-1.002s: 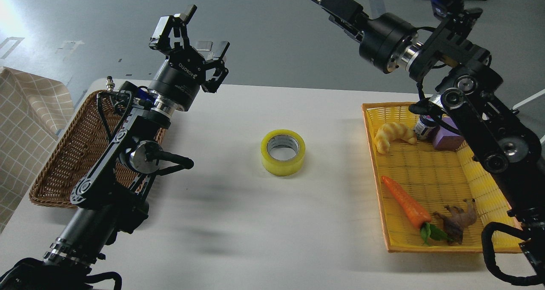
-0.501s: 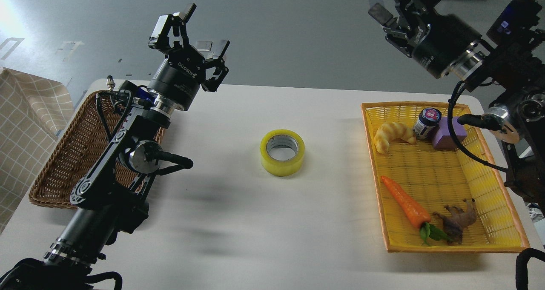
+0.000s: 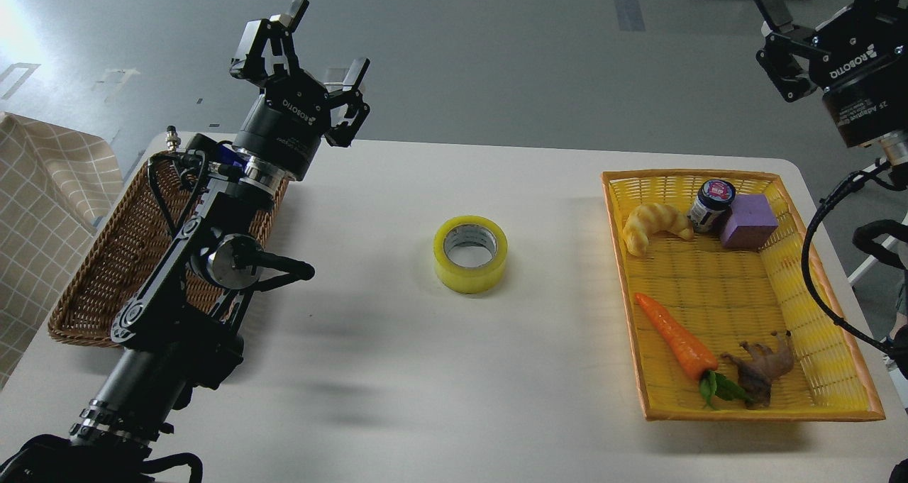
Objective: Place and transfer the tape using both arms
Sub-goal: 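Withdraw the right arm up and away from the tape roll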
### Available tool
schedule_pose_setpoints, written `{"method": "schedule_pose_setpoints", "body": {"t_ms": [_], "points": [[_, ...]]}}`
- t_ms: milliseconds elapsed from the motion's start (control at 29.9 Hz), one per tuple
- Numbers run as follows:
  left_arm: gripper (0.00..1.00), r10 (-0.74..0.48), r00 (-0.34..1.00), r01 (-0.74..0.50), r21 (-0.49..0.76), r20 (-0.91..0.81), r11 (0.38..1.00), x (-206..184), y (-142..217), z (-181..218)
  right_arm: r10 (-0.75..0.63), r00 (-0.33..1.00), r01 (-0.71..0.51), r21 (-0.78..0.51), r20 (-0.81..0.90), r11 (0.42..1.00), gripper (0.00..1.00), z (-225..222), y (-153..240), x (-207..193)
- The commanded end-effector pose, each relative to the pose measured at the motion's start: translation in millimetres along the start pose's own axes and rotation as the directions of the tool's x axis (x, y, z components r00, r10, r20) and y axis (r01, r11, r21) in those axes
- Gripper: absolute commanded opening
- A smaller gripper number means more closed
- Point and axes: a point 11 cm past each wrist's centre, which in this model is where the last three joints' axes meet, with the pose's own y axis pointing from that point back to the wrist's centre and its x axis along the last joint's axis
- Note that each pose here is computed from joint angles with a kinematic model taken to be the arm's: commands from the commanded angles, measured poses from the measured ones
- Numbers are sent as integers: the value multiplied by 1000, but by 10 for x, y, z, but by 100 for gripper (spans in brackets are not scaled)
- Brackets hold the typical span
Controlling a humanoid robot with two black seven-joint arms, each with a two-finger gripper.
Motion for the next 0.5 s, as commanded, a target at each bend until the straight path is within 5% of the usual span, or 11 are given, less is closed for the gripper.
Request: {"method": "schedule_pose_setpoints", "body": {"t_ms": [0, 468], "points": [[100, -10, 1000, 10, 3, -3, 1000, -10, -32, -4, 32, 993, -32, 0, 110, 999, 100, 78, 149, 27], [100, -2, 1000, 2, 24, -7, 1000, 3, -16, -86, 55, 995, -55, -2, 85, 998, 100, -1, 235, 131]]}}
